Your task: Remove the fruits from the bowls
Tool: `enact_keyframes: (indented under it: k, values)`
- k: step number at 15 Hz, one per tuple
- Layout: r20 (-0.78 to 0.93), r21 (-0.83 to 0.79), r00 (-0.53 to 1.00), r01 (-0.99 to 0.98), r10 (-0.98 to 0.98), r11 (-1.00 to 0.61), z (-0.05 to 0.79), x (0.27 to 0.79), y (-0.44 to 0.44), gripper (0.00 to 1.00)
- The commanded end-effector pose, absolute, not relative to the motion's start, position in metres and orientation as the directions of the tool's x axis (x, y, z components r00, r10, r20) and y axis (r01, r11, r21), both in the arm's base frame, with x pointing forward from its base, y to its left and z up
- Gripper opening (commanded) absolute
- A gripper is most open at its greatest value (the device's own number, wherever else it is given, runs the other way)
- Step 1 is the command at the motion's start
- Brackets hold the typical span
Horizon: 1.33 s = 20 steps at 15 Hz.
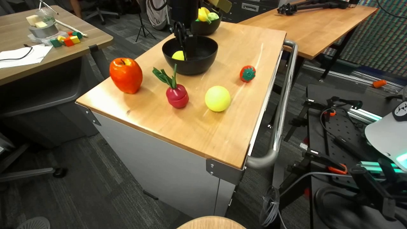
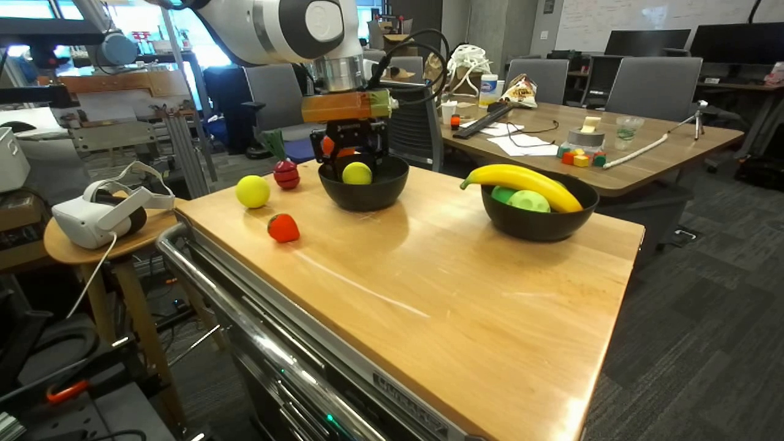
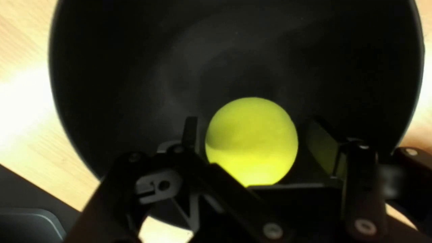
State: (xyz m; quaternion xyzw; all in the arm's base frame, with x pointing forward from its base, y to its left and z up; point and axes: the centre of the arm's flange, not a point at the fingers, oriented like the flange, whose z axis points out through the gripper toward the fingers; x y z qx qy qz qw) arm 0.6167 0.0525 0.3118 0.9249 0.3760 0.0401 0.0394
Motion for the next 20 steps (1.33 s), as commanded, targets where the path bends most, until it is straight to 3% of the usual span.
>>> enact_keyframes:
  k: [1, 4, 7, 13, 20]
  values:
    - [0.027, 0.084, 0.721, 0.689, 0.693, -0.72, 0.308, 0.63, 0.051, 0.54]
    - [0.032, 0.075, 0.729, 0.68, 0.684, -0.729, 0.314, 0.625, 0.048, 0.32]
    - [0.056, 0.099, 0.726, 0.679, 0.686, -0.727, 0.331, 0.619, 0.045, 0.25]
    - [0.075, 0.142, 0.679, 0.718, 0.73, -0.682, 0.414, 0.588, 0.048, 0.24]
    - [0.071, 0.188, 0.636, 0.748, 0.768, -0.637, 0.478, 0.487, 0.071, 0.24]
